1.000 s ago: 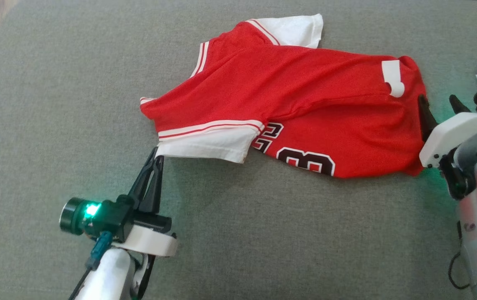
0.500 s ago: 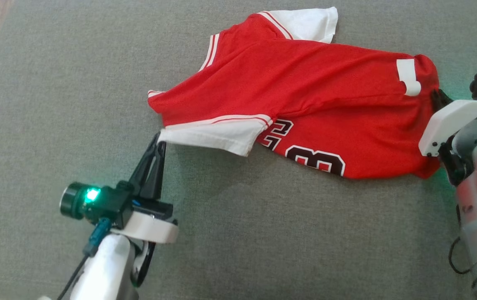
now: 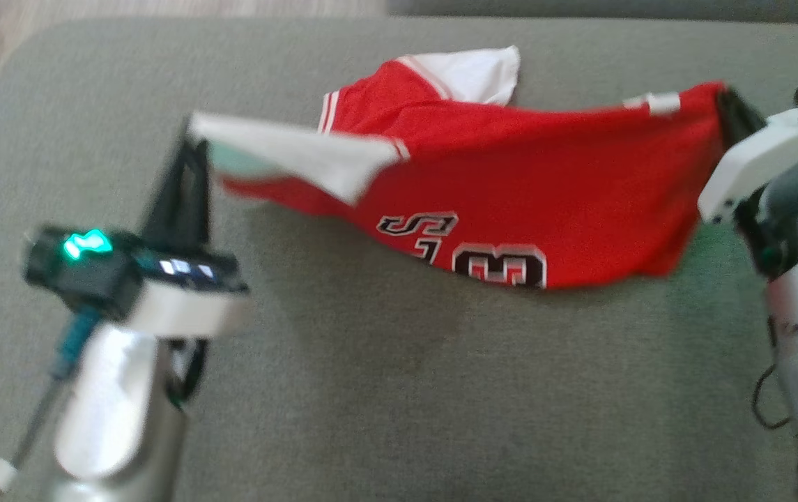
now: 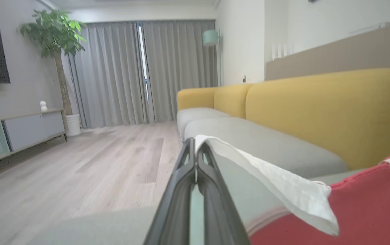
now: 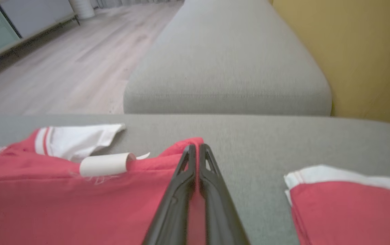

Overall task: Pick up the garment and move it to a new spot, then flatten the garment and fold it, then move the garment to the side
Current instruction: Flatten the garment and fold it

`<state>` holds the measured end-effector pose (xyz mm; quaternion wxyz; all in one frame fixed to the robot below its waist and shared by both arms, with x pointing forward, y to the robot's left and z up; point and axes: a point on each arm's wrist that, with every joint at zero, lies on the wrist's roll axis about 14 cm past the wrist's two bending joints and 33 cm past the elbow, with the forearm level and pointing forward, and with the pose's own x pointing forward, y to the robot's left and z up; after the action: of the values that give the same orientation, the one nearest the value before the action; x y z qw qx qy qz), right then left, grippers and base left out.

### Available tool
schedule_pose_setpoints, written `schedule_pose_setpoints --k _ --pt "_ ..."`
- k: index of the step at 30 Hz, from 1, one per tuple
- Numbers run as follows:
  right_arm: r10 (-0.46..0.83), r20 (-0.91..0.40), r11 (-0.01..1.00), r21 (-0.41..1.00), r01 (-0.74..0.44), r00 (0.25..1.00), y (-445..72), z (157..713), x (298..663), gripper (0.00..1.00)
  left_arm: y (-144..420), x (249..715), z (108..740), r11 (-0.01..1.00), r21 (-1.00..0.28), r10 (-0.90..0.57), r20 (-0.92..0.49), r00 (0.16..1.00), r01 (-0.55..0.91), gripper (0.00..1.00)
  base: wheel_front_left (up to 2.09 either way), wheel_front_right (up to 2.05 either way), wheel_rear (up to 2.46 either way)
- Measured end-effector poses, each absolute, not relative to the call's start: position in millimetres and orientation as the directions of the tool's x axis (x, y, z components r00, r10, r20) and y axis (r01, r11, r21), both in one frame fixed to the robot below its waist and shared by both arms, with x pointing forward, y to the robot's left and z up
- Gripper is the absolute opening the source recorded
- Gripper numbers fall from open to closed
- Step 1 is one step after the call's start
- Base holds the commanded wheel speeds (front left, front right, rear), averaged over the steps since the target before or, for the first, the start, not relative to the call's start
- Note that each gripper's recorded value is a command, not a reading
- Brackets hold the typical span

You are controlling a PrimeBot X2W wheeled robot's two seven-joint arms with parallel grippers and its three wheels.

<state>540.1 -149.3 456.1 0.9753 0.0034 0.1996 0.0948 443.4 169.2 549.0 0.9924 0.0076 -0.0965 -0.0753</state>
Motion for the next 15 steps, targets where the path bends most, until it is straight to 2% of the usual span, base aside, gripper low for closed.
schedule_pose_setpoints --k 6,15 --pt "0.227 -0.178 0.974 0.046 -0.222 0.958 -161.5 559.5 537.3 0.00 170.6 452.4 636.0 0.979 0.102 -0.200 0.401 0.894 0.174 0.00 0.00 0.00 0.00" --pt "0.285 0.045 0.952 0.101 -0.289 0.957 -175.0 670.1 478.9 0.00 152.7 427.8 745.9 0.957 0.203 -0.290 0.599 0.746 0.209 0.00 0.00 0.00 0.00"
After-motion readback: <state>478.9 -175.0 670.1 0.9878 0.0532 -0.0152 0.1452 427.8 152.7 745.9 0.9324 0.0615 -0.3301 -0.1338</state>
